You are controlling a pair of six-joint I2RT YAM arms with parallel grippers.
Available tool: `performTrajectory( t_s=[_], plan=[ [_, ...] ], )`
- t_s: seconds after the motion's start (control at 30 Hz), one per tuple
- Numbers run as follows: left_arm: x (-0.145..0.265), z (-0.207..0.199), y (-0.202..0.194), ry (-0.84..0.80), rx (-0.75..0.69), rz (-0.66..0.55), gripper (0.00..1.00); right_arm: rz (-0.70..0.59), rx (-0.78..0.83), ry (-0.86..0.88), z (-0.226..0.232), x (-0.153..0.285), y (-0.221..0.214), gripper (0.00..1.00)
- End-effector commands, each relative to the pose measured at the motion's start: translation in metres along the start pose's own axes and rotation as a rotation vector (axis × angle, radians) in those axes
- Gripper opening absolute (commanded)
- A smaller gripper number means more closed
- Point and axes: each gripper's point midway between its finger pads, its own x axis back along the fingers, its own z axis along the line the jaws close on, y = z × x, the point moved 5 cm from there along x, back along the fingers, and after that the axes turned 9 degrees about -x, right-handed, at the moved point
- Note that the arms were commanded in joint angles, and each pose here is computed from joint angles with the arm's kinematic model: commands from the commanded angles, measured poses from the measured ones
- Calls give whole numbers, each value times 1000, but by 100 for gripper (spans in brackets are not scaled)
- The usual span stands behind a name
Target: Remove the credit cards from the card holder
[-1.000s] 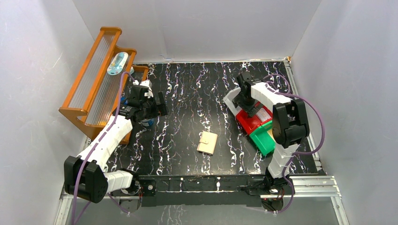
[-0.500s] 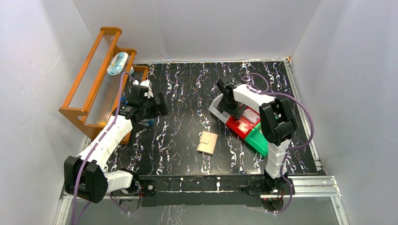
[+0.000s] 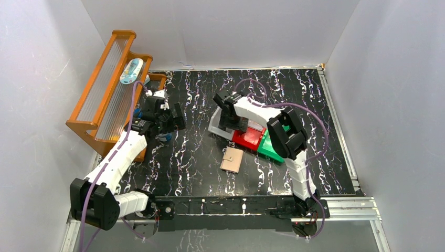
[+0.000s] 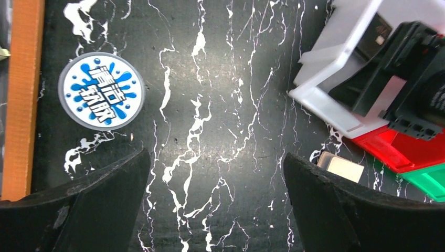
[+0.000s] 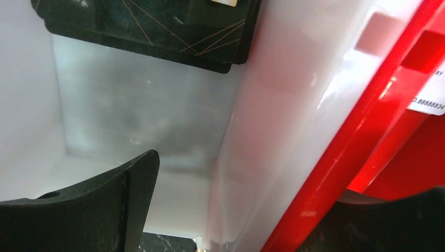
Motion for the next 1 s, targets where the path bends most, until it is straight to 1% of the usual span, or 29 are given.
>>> performTrajectory(
  t_s=[0.0,0.23,0.43,0.57,0.7,0.97],
  plan=[
    [21,10,10,68,22,-88,98,3,199,102,34,13,-14,83],
    [35,21,10,144,52,-137,98,-29,364,188,66,19,-22,83],
    [42,26,8,168,67,-156,98,-50,476,210,83,14,-19,82],
    [43,25,7,165,68,-158,98,-73,575,227,92,9,-13,82],
    [41,25,7,165,71,-151,98,-84,642,235,97,5,-11,82],
    [44,25,8,161,78,-159,98,-127,797,271,104,9,-8,80]
  ],
)
